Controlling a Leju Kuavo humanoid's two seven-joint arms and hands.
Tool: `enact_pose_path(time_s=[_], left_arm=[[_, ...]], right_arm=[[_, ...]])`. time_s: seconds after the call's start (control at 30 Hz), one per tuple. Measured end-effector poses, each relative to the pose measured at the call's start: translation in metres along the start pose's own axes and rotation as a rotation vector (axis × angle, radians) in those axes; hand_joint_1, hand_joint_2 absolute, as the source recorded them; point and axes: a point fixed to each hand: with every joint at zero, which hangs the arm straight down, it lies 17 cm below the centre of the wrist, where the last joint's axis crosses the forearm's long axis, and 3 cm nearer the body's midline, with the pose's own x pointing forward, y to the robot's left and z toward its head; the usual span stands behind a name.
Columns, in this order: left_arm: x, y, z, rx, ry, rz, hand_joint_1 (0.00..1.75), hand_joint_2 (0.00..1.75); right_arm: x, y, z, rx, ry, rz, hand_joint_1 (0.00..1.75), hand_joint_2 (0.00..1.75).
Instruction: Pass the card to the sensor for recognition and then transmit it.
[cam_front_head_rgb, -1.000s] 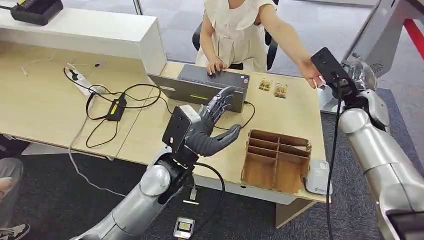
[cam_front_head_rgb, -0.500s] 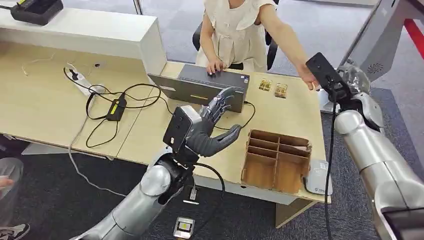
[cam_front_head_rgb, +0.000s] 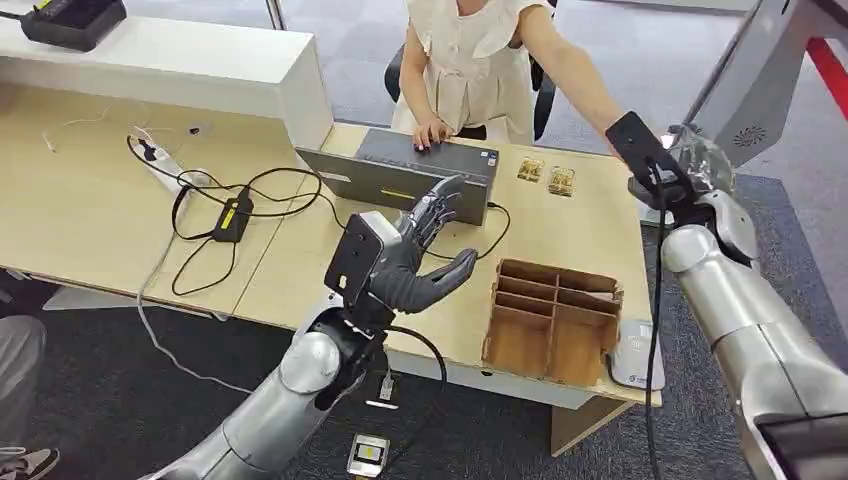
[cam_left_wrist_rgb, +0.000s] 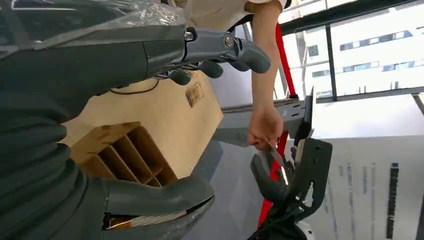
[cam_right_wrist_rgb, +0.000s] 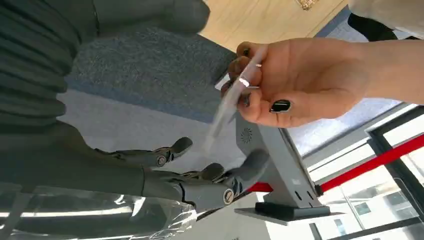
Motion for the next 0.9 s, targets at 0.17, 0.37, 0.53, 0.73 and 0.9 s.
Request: enact_pose_path(time_s=[0.17, 0.37, 0.53, 0.73, 0.9], left_arm=[[-0.004, 0.003, 0.002, 0.010, 0.010, -0.007, 0.00, 1.75], [-0.007, 0.007, 0.004, 0.029, 0.019, -0.013, 0.00, 1.75], [-0.010, 0.011, 0.006, 0.045, 0.025, -0.020, 0.00, 1.75], [-0.012, 0.019, 0.012, 0.078, 0.028, -0.032, 0.00, 1.75], [-0.016, 0.027, 0.020, 0.103, 0.036, -0.034, 0.00, 1.75]], right_arm=[[0.015, -0.009, -0.001, -0.041, -0.050, -0.052, 0.00, 0.00], [0.033, -0.023, -0.002, -0.083, -0.113, -0.138, 0.00, 0.00], [0.051, -0.036, -0.001, -0.116, -0.167, -0.228, 0.00, 1.75], [0.062, -0.035, 0.013, -0.135, -0.180, -0.445, 0.00, 1.75], [0.047, 0.007, 0.053, -0.095, -0.155, -0.537, 0.00, 1.75]])
